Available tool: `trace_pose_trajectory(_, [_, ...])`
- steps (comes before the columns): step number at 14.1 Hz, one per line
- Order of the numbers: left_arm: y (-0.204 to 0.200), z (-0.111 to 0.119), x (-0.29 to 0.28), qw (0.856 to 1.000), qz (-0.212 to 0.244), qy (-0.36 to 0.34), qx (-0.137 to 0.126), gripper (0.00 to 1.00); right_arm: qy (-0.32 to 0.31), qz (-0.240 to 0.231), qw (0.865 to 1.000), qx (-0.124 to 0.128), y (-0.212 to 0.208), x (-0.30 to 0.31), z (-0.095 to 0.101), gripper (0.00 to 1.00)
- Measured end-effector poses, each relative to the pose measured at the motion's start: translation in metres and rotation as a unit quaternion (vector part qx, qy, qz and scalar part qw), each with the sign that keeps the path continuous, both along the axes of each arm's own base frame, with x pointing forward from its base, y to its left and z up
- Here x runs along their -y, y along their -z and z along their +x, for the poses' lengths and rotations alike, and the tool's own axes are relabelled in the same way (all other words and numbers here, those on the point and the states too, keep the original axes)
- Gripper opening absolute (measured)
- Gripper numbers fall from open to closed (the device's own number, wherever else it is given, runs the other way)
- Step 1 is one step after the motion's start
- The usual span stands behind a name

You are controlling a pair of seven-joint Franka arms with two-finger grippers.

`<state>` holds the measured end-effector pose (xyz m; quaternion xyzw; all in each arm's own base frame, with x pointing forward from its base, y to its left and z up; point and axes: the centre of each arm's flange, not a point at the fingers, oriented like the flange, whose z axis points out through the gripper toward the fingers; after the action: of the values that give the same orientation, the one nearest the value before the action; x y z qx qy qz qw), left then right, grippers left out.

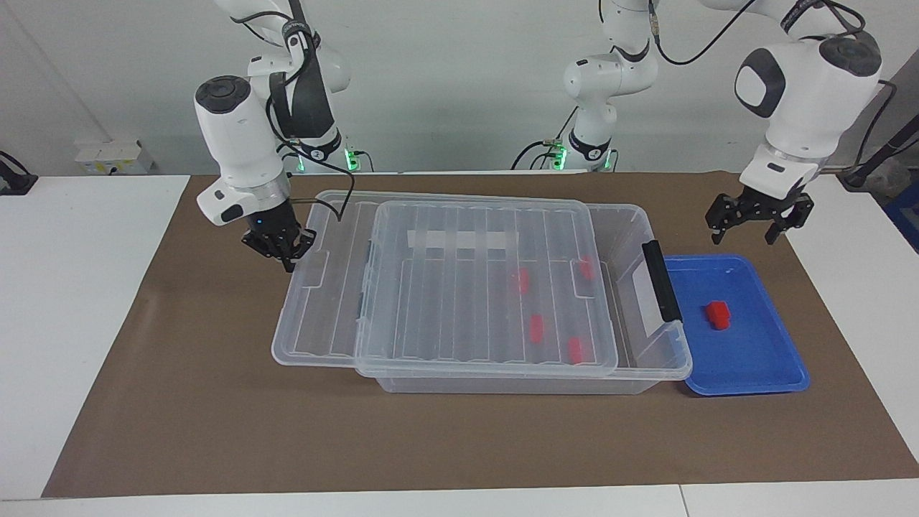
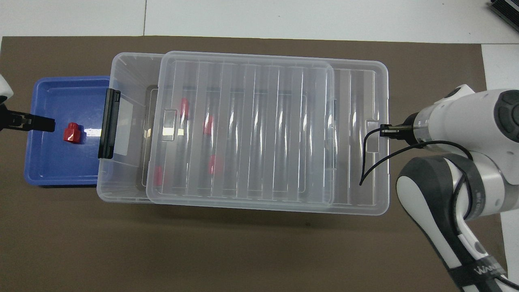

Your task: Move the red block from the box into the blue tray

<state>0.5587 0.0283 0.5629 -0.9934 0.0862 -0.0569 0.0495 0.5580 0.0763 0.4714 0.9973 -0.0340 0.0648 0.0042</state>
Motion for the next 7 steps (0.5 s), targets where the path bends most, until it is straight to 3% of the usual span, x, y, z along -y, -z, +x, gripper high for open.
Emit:
trace_pose_trajectory(3, [-0.027, -0.024, 0.003, 1.0, 0.003, -0.002, -0.01, 1.0, -0.018, 0.004, 1.0, -0.002, 0.001, -0.023, -0.005, 0.01])
trace_pose_trajectory(7, [-0.03, -0.03, 0.025, 1.0, 0.003, 0.017, -0.017, 1.0, -0.04, 0.019, 0.999, 0.016, -0.001, -0.053, -0.008, 0.01])
